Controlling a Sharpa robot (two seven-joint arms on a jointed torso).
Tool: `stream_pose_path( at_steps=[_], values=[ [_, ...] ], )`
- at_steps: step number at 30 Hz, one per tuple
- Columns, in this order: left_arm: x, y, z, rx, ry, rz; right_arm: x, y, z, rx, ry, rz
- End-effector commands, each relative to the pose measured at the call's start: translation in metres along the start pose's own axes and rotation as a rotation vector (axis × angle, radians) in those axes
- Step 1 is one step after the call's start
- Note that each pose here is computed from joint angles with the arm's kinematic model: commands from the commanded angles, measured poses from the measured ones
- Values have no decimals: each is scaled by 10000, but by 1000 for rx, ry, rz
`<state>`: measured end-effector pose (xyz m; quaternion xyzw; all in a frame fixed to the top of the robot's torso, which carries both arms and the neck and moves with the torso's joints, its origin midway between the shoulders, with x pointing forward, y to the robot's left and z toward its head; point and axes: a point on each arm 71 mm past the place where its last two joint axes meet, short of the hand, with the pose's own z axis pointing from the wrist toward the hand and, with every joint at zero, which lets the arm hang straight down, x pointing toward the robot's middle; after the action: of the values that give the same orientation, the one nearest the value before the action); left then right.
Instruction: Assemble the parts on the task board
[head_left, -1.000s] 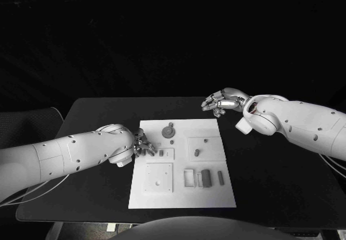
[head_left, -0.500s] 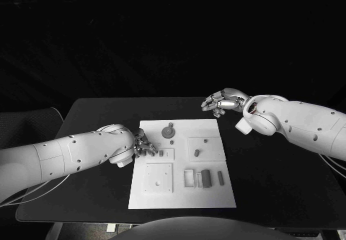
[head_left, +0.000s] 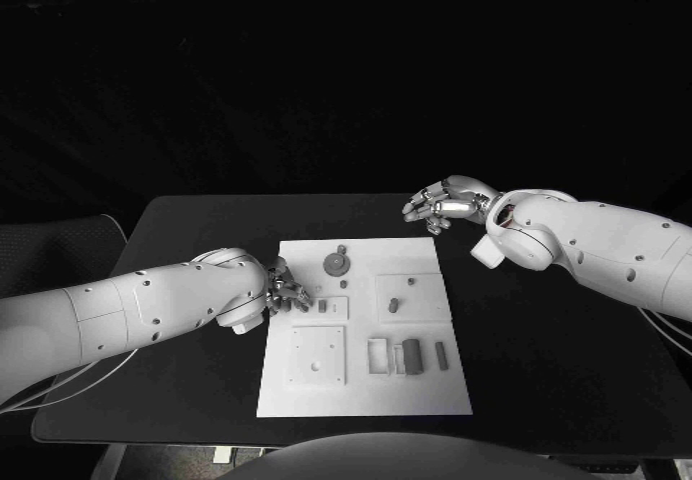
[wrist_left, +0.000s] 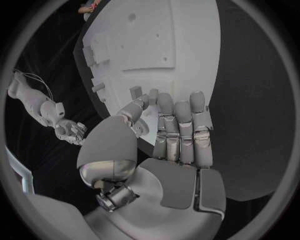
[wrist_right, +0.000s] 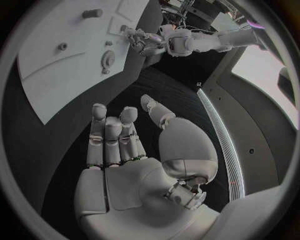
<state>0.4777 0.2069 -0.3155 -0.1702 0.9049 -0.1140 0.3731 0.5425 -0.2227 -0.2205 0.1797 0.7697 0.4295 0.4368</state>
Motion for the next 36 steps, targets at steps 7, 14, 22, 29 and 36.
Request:
stream_pose_path(
  at_steps=[7,14,22,29,36],
  values=[
    [12,-10,-3,6,13,2,20,7,1,-7,18,3],
    [11,-9,-1,-2,11,1,21,7,1,-7,18,3],
    [19,-4,3,-12,23,9,19,6,-1,-6,17,3],
    [19,-10,6,-9,24,1,14,1,-5,-5,16,3],
    [20,-15,7,-7,25,-11,12,0,-5,-5,16,3]
  ],
)
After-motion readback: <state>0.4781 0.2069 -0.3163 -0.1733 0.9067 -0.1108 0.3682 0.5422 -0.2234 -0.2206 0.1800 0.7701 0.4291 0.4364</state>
